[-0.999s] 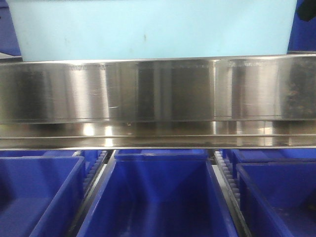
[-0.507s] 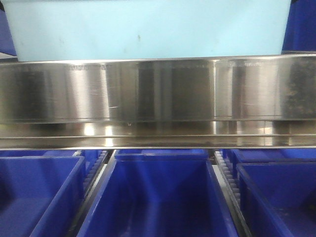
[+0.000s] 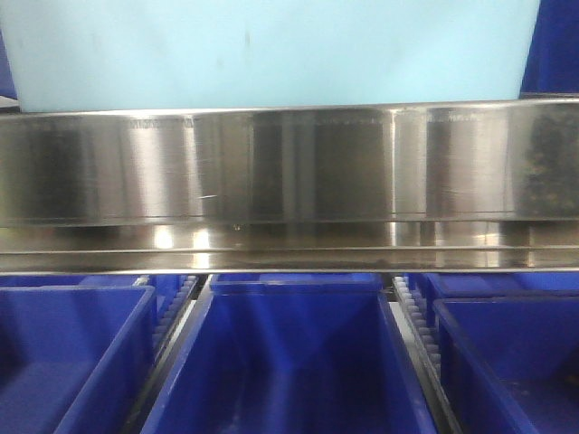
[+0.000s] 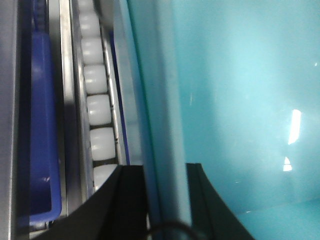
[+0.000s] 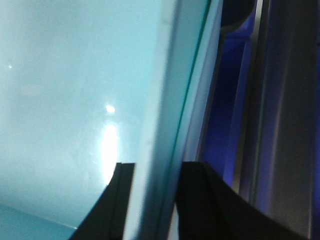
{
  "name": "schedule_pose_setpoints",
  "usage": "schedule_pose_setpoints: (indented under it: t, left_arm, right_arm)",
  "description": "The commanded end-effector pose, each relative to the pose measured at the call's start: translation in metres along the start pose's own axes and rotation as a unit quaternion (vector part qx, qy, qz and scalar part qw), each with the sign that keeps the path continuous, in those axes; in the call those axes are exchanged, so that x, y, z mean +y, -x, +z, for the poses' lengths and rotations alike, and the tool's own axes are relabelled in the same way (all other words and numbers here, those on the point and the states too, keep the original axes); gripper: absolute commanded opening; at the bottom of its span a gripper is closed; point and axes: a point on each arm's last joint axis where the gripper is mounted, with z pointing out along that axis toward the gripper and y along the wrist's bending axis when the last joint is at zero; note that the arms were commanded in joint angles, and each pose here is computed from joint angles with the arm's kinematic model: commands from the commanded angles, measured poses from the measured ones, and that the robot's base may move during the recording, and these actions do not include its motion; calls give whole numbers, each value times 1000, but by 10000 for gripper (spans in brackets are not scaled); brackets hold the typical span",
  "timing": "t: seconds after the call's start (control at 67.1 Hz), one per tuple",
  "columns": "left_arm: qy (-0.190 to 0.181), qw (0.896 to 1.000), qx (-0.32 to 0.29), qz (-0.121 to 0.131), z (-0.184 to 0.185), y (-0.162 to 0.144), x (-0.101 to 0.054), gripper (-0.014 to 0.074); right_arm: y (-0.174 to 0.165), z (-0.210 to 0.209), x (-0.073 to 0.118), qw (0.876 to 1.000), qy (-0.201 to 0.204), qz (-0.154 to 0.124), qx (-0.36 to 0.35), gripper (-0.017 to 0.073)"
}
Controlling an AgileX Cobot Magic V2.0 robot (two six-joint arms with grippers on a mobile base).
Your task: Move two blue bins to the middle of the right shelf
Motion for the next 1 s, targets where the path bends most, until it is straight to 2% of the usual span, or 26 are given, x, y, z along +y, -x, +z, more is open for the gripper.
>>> schedule_pose_setpoints:
  t: [0.0,0.179,0.388,0.984]
  left_arm:
    - [-1,996,-83,14,-36,16,-1,-111]
    - [-29,989,-147,8,-77,30,-9,-111]
    - [-45,975,-218,11,-120,35,-13,-111]
    - [-44,975,-216,11,-119,35,-13,-111]
  right_arm:
    - [16,-29,2,996,-9,-31,-84,-158]
    - [38,-69,17,988,7,-44,-145,-158]
    - [58,-108,31,979,22,-57,-196,-158]
    - [59,-107,31,979,22,-58,-194,-158]
